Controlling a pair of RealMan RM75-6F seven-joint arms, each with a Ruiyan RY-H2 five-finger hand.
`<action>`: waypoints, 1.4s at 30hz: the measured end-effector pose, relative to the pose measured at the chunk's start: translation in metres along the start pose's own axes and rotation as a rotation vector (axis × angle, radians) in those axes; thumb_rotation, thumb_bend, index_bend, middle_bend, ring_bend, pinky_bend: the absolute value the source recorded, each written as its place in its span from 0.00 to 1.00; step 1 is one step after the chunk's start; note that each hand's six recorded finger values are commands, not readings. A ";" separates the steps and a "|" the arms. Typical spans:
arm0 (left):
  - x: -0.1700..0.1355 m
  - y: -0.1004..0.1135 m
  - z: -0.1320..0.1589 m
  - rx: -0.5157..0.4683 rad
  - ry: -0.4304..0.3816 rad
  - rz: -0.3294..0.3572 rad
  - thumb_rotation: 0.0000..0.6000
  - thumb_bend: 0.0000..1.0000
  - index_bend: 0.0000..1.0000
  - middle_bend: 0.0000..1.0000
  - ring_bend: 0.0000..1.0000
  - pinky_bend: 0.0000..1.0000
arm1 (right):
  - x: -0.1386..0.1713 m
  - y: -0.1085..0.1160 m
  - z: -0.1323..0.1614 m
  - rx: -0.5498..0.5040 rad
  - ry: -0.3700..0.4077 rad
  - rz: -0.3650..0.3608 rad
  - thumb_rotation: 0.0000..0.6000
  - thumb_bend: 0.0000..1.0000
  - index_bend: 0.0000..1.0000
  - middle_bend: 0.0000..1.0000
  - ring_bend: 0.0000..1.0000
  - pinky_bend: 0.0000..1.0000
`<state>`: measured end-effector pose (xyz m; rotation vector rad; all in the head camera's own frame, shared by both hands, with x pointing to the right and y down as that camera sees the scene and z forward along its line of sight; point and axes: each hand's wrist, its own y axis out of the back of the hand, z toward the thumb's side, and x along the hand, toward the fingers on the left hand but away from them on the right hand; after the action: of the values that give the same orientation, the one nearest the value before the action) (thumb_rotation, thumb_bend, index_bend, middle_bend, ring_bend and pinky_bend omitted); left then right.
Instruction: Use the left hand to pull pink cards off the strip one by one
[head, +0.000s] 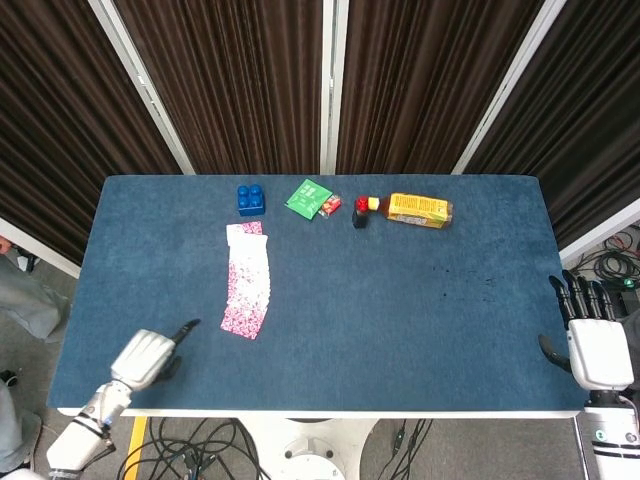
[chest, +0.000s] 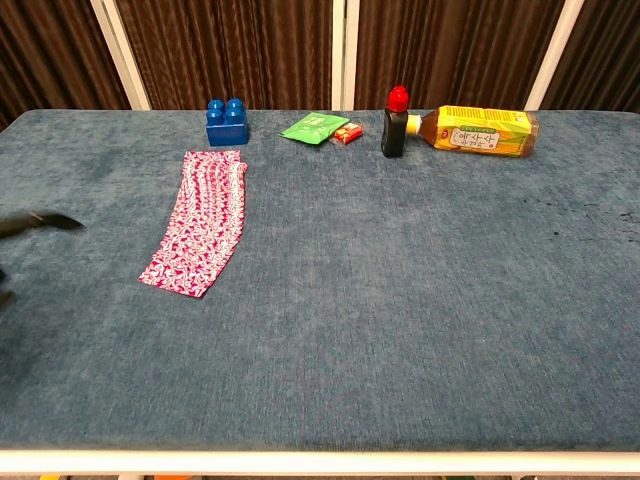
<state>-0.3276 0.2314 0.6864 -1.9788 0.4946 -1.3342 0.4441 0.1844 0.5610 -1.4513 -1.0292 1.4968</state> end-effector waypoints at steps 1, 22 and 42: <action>0.004 -0.002 0.006 0.011 -0.015 -0.012 1.00 0.52 0.09 0.87 0.87 0.85 | 0.000 -0.001 0.001 0.002 0.001 0.004 1.00 0.19 0.00 0.00 0.00 0.00; 0.054 -0.010 0.059 0.197 -0.046 -0.080 1.00 0.53 0.09 0.88 0.87 0.84 | 0.002 -0.015 0.007 -0.009 0.018 0.028 1.00 0.20 0.00 0.00 0.00 0.00; 0.083 -0.025 0.062 0.260 0.019 -0.183 1.00 0.53 0.09 0.88 0.87 0.84 | 0.001 -0.021 0.002 -0.023 0.009 0.047 1.00 0.20 0.00 0.00 0.00 0.00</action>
<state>-0.2397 0.2158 0.7443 -1.8300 0.1405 -1.4498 0.4424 0.1925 0.5805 -1.5062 -1.0173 1.5147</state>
